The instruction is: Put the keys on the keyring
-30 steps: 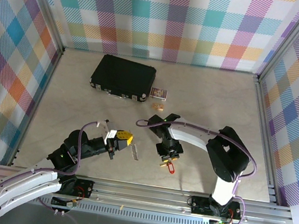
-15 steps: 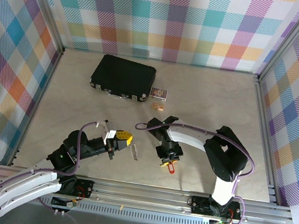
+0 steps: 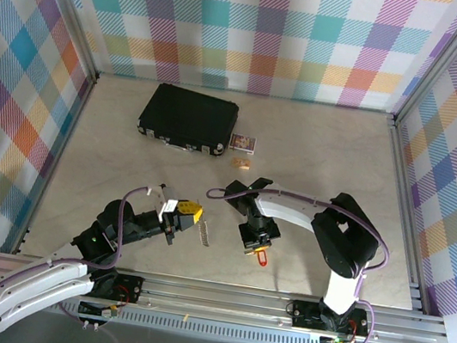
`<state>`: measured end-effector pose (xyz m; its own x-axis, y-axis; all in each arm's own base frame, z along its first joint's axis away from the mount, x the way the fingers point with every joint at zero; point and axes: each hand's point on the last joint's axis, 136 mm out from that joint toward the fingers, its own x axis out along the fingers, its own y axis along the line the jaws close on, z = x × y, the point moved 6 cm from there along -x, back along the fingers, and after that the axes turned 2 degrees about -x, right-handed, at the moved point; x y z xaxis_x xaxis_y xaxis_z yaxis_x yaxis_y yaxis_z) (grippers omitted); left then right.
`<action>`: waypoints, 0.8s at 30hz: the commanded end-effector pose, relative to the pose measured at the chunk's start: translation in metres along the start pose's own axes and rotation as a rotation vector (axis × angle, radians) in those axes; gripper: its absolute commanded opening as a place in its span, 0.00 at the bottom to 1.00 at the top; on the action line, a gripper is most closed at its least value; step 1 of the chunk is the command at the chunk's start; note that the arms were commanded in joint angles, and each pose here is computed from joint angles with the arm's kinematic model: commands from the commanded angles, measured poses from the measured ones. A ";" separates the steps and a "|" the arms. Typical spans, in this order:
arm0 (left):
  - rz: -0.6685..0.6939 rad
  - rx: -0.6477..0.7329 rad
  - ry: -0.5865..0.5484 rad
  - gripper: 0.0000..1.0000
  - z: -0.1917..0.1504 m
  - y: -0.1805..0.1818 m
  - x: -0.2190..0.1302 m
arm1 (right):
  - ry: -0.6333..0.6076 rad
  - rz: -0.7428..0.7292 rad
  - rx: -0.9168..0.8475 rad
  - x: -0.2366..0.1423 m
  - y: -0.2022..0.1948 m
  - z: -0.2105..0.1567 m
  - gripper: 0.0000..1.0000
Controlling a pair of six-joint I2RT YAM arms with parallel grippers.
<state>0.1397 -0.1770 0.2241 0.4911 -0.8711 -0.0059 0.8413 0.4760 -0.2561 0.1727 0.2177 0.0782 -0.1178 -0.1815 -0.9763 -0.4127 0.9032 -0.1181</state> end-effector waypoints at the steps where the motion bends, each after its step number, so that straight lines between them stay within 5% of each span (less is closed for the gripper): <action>1: -0.007 0.007 -0.060 0.00 0.011 -0.001 -0.002 | 0.028 -0.032 -0.016 -0.002 -0.002 -0.004 0.04; 24: 0.004 0.027 -0.056 0.00 0.011 -0.001 -0.005 | 0.389 0.090 -0.159 -0.008 0.001 -0.007 0.01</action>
<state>0.1381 -0.1751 0.2281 0.4934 -0.8697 0.0130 0.8434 0.4746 -0.2519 0.1766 0.2220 0.0851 -0.4136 -0.2506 -0.8753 -0.5116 0.8592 -0.0042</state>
